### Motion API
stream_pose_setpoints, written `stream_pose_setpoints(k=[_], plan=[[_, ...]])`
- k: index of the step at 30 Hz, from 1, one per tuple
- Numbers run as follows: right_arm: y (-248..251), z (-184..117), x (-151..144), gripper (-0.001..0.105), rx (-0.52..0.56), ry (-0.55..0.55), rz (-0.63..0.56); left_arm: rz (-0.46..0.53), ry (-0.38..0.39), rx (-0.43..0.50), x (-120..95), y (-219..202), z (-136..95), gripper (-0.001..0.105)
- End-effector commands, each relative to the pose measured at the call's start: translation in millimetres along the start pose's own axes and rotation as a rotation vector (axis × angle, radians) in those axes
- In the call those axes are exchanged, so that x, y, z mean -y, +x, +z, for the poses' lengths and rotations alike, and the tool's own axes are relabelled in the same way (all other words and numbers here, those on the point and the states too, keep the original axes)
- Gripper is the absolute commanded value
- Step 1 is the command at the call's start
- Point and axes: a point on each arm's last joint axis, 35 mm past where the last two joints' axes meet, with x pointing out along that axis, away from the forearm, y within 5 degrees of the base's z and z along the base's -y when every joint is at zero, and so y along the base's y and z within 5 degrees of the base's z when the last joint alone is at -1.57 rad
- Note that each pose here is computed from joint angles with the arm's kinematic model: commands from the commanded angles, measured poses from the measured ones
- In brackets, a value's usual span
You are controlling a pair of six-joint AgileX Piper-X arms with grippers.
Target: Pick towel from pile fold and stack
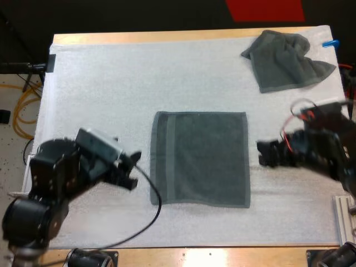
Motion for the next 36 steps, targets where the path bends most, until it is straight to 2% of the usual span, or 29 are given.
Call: stream_pose_setpoints(k=[1,9,17,21,27,31,36], plan=[[-6,-12,-2,0.063,-0.02,0.035,0.005,-0.004,-0.021,-0.024,2,-8,-6,0.062],[-3,-83,-1,0.063,-0.12,0.185,0.001,0.011,-0.09,-0.186,6,-25,-37,0.062],[50,-139,1,0.063,-0.301,0.292,0.014,0.02,-0.129,-0.284,-5,0,-64,0.062],[75,-154,1,0.062,-0.321,0.351,0.051,0.025,-0.145,-0.33,-10,12,-76,0.062],[114,-169,0,0.05,-0.335,0.455,0.143,0.025,-0.145,-0.33,-12,17,-80,0.062],[135,-171,-1,0.05,-0.336,0.53,0.2,0.022,-0.142,-0.321,-12,17,-79,0.062],[161,-167,-1,0.051,-0.334,0.568,0.2,0.023,-0.142,-0.321,-12,17,-79,0.062]])
